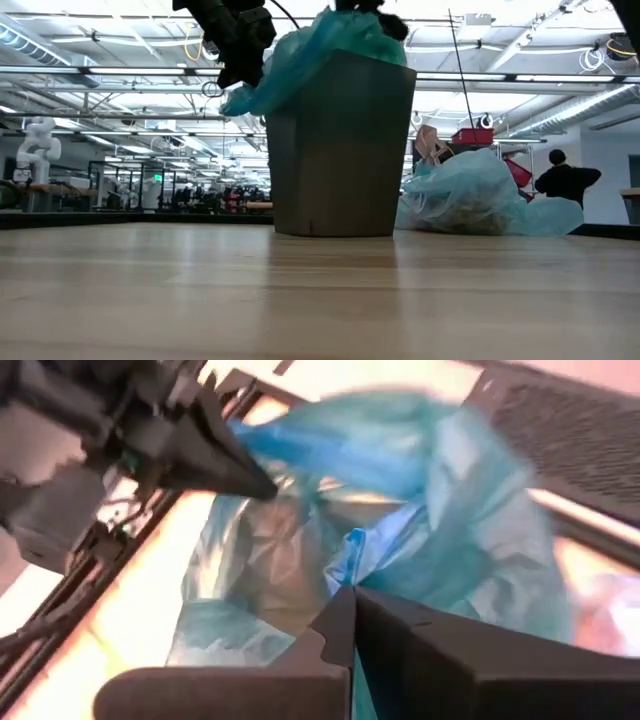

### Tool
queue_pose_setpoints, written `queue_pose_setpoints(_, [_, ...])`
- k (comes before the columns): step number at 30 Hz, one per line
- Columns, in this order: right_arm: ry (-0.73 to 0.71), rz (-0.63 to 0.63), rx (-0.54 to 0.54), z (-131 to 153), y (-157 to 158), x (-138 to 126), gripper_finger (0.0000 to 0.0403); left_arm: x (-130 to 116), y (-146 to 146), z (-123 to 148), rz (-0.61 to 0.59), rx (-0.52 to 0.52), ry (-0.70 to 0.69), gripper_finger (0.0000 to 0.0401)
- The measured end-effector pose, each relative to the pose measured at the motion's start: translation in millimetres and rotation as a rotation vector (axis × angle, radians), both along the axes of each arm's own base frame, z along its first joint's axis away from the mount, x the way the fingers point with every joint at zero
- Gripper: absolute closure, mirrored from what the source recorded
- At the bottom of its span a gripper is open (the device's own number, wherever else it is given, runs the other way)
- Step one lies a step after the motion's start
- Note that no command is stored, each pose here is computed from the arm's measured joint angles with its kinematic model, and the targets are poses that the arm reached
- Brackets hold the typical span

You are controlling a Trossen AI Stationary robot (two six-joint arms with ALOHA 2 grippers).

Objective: Place trash/remove bag and relplace
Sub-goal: Insert the dark blue trash bag into the trash bin

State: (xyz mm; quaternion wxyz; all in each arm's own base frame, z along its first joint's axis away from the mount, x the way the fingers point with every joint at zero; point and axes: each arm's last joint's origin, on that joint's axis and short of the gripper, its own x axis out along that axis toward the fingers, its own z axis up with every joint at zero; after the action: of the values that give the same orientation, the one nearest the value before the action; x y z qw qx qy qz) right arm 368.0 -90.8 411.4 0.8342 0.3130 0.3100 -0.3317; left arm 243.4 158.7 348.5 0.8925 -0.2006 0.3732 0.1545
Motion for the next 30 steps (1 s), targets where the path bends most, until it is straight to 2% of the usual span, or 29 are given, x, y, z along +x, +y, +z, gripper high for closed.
queue_pose_setpoints(7, [0.031, -0.080, -0.017, 21, 5, -34, 0.0403, 0, 0, 0, 0.000, 0.000, 0.000, 0.0401])
queue_pose_setpoints(13, [0.204, -0.154, 0.035, 11, 8, -52, 0.0403, 1, 0, 0, 0.007, -0.003, -0.006, 0.0401])
queue_pose_setpoints(19, [0.263, -0.205, 0.012, 3, 5, -53, 0.0403, 5, 3, 2, 0.019, 0.011, -0.045, 0.0401])
queue_pose_setpoints(25, [0.244, -0.260, 0.008, -8, -24, -51, 0.0403, 7, 6, 5, 0.022, 0.040, -0.088, 0.0401])
queue_pose_setpoints(30, [0.262, -0.256, 0.055, -28, -44, -50, 0.0403, 9, 8, 2, 0.036, 0.019, -0.077, 0.0401])
